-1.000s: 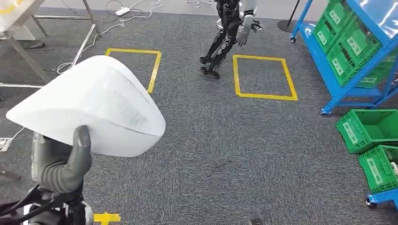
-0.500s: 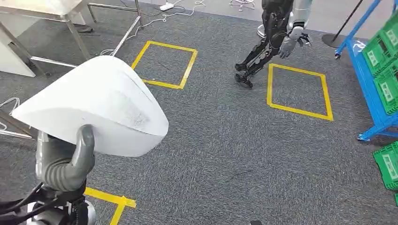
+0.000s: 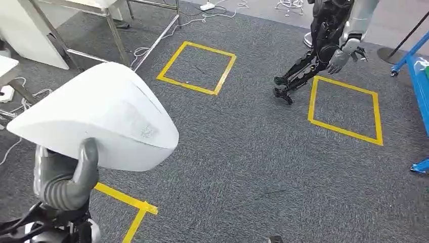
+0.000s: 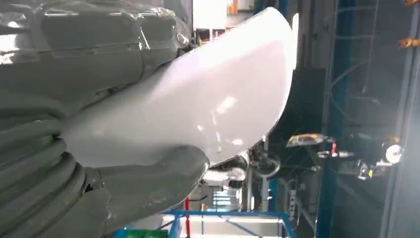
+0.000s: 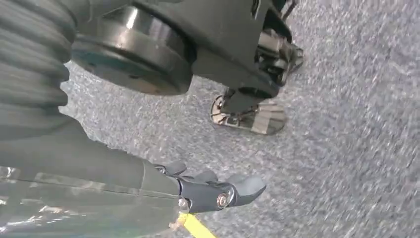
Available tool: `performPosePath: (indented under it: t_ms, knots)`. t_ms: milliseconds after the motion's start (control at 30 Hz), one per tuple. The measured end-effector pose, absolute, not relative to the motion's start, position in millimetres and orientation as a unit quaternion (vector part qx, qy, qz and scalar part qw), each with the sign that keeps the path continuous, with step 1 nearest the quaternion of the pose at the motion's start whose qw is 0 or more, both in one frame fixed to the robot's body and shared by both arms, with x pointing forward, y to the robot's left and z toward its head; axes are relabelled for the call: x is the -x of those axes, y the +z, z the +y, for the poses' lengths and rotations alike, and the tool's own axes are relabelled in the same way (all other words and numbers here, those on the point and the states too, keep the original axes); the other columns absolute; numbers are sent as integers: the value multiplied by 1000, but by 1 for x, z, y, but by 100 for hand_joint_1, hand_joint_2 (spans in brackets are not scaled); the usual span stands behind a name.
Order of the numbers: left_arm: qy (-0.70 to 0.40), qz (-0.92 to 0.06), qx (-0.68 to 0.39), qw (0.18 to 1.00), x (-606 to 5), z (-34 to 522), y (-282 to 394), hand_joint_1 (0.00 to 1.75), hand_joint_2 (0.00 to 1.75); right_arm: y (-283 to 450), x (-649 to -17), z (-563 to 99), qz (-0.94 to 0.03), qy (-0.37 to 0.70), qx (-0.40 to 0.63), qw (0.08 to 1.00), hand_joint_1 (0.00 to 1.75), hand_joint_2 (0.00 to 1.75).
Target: Take the parts from the cabinet and place them on the table.
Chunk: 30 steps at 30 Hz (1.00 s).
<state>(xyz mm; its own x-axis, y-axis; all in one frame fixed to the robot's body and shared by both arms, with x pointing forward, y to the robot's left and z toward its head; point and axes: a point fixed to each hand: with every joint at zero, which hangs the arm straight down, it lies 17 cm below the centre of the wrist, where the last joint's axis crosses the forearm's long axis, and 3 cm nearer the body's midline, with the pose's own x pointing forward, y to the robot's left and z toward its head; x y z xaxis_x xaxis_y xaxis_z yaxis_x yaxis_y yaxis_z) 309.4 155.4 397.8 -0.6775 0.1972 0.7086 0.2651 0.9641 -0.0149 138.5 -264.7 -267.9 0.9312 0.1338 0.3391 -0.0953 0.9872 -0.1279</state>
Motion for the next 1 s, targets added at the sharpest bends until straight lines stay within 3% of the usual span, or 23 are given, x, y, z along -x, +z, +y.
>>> performPosePath:
  t_ms: [1000]
  knots:
    - [-45, -916, 124, 380, -310, 156, 400, 175, 175, -268, -137, -268, -176, 62, 57, 981, 0, 175]
